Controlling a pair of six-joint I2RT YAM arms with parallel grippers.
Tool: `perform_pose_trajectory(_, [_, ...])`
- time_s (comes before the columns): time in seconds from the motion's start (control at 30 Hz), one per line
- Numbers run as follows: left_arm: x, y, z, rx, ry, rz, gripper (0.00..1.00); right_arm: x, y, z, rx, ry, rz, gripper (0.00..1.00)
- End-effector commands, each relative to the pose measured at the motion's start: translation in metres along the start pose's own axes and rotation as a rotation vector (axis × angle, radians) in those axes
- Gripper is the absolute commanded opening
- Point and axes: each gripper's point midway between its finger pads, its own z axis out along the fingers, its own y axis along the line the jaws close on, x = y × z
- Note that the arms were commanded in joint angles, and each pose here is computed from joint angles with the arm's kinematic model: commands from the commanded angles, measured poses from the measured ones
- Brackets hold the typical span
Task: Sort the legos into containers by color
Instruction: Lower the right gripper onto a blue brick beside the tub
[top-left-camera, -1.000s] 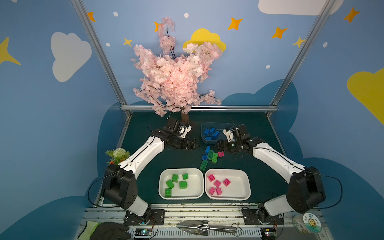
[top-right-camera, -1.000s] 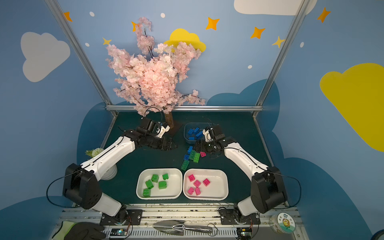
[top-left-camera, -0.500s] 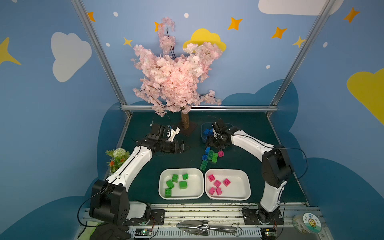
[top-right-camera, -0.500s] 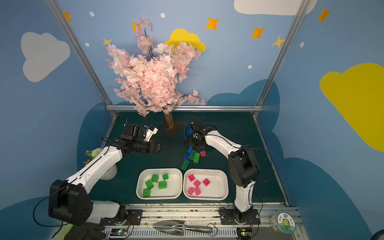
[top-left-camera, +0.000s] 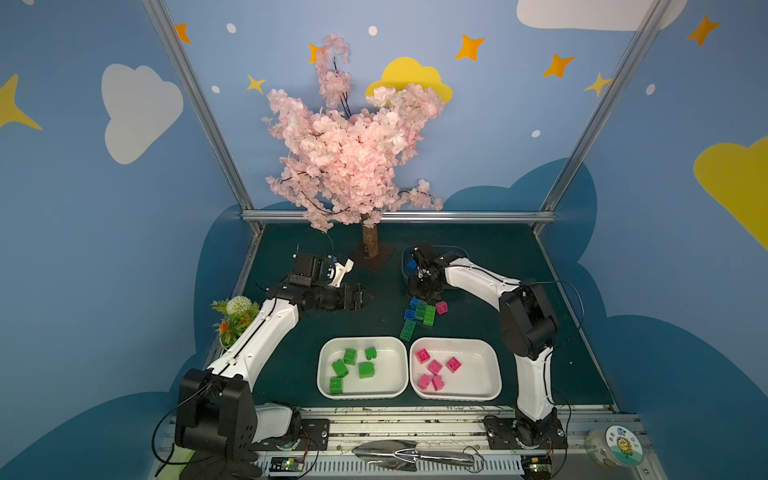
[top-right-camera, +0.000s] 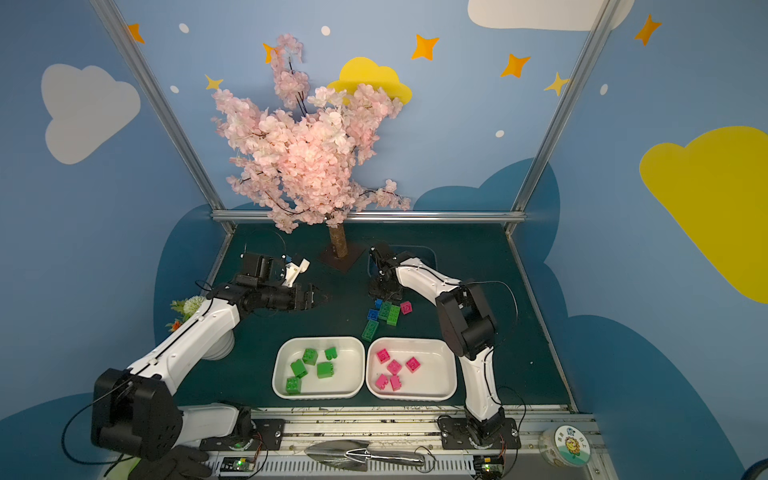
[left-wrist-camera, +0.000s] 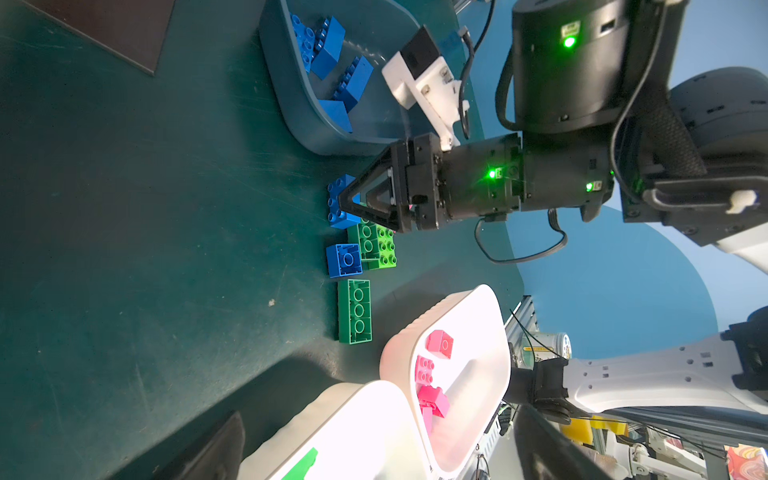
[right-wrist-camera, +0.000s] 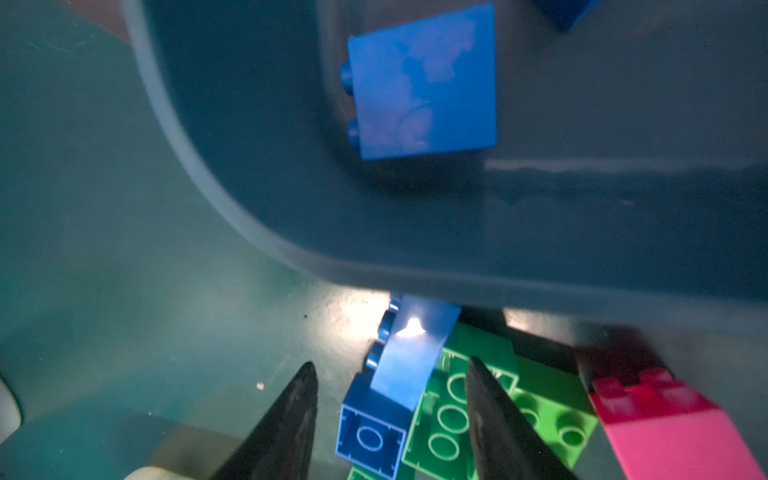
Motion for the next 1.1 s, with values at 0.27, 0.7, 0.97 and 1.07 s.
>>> perform_pose_trajectory(0.27, [0.007, -0.001, -0.001, 0.023, 0.011, -0.003, 0.99, 0.001, 0.017, 0.009, 0.002, 0.018, -0.084, 0.53])
perform_pose_trajectory(0.7, [0.015, 0.004, 0.003, 0.027, 0.029, -0.021, 0.99, 0.009, -0.002, 0.018, 0.142, 0.034, -0.111, 0.52])
perform_pose_trajectory(0.97, [0.016, 0.006, 0.006, 0.031, 0.035, -0.025, 0.99, 0.005, -0.010, 0.023, 0.195, 0.026, -0.129, 0.47])
perform_pose_trajectory(1.07, [0.017, 0.008, 0.007, 0.031, 0.038, -0.026, 0.99, 0.005, -0.012, 0.026, 0.203, 0.031, -0.135, 0.44])
